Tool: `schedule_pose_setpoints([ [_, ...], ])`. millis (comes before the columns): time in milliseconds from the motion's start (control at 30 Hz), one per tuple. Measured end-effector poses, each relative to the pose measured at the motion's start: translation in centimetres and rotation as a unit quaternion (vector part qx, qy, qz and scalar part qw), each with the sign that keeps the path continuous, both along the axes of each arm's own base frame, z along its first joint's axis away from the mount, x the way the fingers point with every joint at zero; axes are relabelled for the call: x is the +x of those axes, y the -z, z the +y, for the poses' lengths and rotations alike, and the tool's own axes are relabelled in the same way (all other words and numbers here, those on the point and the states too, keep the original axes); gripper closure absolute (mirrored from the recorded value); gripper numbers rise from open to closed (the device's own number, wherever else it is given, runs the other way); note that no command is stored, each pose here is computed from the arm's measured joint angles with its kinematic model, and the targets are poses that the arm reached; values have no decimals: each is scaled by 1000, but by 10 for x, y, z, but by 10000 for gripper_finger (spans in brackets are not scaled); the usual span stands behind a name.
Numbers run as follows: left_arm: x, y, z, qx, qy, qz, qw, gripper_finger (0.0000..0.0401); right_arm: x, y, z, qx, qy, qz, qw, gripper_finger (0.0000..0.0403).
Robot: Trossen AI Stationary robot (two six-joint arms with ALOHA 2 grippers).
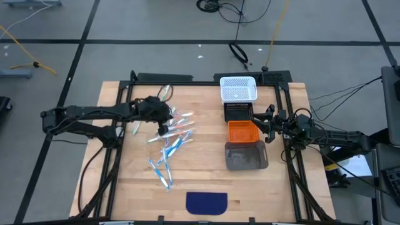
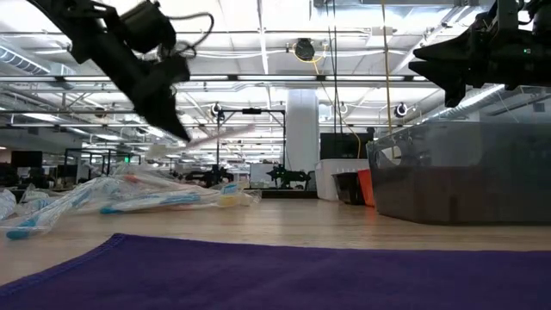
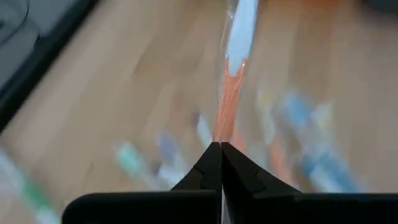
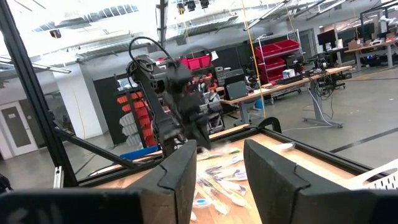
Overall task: Pick & Place Toothbrushes
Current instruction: Put the orange toothbrush into the black bin
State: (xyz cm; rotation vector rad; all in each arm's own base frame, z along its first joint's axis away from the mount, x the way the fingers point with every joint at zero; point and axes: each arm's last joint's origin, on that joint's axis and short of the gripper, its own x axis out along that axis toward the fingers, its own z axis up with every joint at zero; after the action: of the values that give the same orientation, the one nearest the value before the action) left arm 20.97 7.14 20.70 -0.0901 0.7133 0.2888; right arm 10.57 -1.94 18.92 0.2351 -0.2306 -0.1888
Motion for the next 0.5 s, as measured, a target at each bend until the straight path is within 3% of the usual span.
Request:
schedule_pose_setpoints([
  [233, 19, -23, 1, 11, 28, -156, 987, 401, 1, 1, 0, 8, -2, 2, 1000, 277],
  [500, 45, -11, 9, 7, 39, -213, 976, 401, 4, 2, -1, 11, -2, 10, 1000, 277],
])
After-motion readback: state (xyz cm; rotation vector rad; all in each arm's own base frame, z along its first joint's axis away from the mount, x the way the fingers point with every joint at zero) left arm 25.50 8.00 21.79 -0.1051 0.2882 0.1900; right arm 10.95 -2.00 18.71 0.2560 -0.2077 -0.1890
